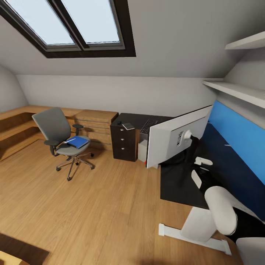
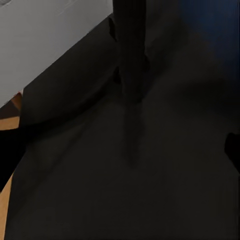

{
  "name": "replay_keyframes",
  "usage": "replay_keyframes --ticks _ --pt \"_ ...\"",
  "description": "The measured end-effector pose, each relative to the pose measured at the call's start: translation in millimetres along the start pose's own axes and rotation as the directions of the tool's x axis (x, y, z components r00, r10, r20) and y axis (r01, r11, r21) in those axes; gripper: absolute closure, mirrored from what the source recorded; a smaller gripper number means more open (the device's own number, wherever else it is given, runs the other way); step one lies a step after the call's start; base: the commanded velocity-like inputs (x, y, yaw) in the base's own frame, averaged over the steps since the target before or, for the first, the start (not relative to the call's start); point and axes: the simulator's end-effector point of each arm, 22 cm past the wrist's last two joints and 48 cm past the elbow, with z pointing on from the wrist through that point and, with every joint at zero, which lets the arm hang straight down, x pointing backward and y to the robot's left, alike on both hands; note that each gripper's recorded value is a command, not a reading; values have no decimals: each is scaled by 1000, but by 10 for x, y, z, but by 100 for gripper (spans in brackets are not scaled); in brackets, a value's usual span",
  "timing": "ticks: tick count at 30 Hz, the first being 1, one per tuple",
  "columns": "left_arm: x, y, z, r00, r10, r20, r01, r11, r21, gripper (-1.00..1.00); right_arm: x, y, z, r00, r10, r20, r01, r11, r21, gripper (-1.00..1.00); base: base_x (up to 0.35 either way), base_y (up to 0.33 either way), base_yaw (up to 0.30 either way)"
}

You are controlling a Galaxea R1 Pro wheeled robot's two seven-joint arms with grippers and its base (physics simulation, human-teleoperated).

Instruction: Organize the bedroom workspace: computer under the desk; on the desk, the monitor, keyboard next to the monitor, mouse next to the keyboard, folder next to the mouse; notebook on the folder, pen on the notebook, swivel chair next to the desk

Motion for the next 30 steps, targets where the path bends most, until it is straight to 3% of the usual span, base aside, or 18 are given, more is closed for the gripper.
replay_keyframes --ticks 16,30 --pt "60 -10 160 1000 2 2 -2 1000 3 -100 -151 -80 112 995 11 99 -15 999 32 -100 0 0 0" --pt "131 -9 308 1000 3 3 -3 1000 7 -100 -103 -83 207 991 15 133 -19 999 34 -100 0 0 0"
